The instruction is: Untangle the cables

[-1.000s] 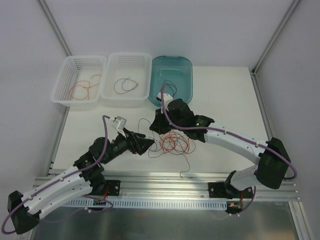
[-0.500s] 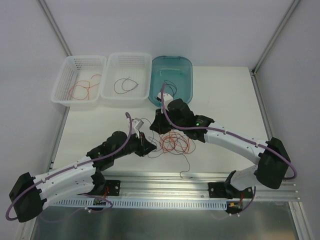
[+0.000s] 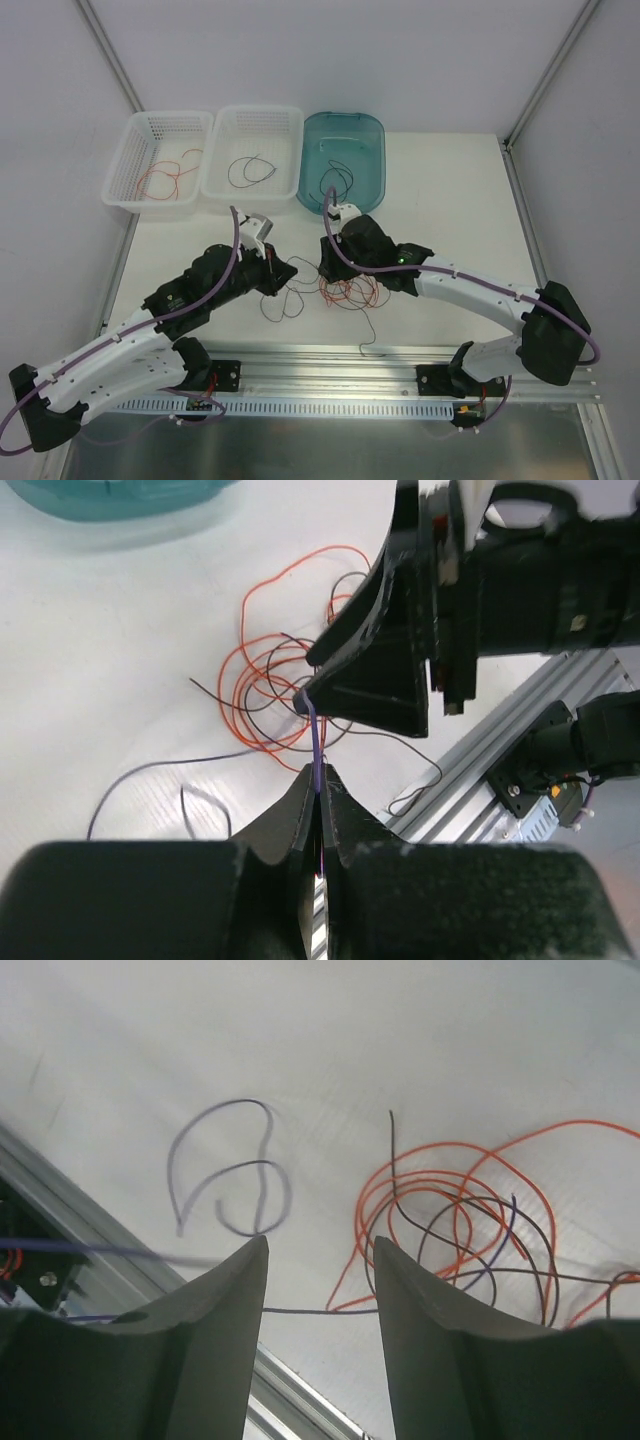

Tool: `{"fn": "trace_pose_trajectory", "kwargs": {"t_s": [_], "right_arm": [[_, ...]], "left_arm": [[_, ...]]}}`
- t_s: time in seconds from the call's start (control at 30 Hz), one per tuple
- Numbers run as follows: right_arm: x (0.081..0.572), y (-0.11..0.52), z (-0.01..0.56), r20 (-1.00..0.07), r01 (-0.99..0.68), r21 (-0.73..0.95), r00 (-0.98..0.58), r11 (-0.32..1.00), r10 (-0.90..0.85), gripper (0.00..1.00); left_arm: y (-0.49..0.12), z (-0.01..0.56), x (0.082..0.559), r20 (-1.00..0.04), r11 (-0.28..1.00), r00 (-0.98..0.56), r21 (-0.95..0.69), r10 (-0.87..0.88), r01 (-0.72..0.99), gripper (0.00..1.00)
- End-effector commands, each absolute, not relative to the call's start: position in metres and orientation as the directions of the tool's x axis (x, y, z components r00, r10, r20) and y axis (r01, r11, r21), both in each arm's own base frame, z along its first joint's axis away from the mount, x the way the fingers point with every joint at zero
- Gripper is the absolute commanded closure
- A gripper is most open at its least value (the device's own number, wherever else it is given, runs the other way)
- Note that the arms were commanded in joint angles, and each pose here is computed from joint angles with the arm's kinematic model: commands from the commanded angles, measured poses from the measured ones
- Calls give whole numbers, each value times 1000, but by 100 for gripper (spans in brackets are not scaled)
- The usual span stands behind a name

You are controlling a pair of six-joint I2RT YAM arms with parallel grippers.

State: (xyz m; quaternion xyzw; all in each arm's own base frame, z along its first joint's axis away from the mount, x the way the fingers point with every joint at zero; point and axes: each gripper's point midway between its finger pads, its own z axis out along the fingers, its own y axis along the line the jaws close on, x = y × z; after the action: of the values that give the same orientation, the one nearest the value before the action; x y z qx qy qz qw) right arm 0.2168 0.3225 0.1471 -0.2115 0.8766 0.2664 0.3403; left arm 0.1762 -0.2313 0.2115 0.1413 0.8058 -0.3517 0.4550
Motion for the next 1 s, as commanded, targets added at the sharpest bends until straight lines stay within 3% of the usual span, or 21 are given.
{"fn": "trace_pose_trajectory", "kwargs": {"t_s": [0.0,0.23,0.33,0.37,0.53,0.8,0.93,0.97], "right_arm": [[220,303,131,-702,-525,247,-676,814,-223,50],[216,280,76,-611,-466,154,-738,871,-287,55],[218,260,57,-573,-425,109,-766,899,-292,64],[218,245,46,-548,-394,85,-786,915,-287,76],[225,216,36,-532,-330,34,-805,943,-263,91],[232,180,37,-525,-240,-1,-826,971,-205,90],[233,183,59,-584,-271,35,-787,962,-201,80],[234,185,70,-615,-277,59,-767,959,-184,73]], "left_arm": [[-218,229,179,-866,749,-498,-365,-55,553,100],[-197,274,184,-910,793,-414,-280,-40,540,100],[-180,295,186,-927,824,-373,-244,-43,512,100],[-163,313,185,-942,847,-330,-226,-64,482,100],[-142,340,181,-960,867,-269,-203,-84,456,100],[-122,359,186,-973,906,-221,-148,-62,397,100],[-131,358,193,-972,908,-235,-121,-26,401,100],[-137,354,197,-968,910,-250,-111,-8,399,100]]}}
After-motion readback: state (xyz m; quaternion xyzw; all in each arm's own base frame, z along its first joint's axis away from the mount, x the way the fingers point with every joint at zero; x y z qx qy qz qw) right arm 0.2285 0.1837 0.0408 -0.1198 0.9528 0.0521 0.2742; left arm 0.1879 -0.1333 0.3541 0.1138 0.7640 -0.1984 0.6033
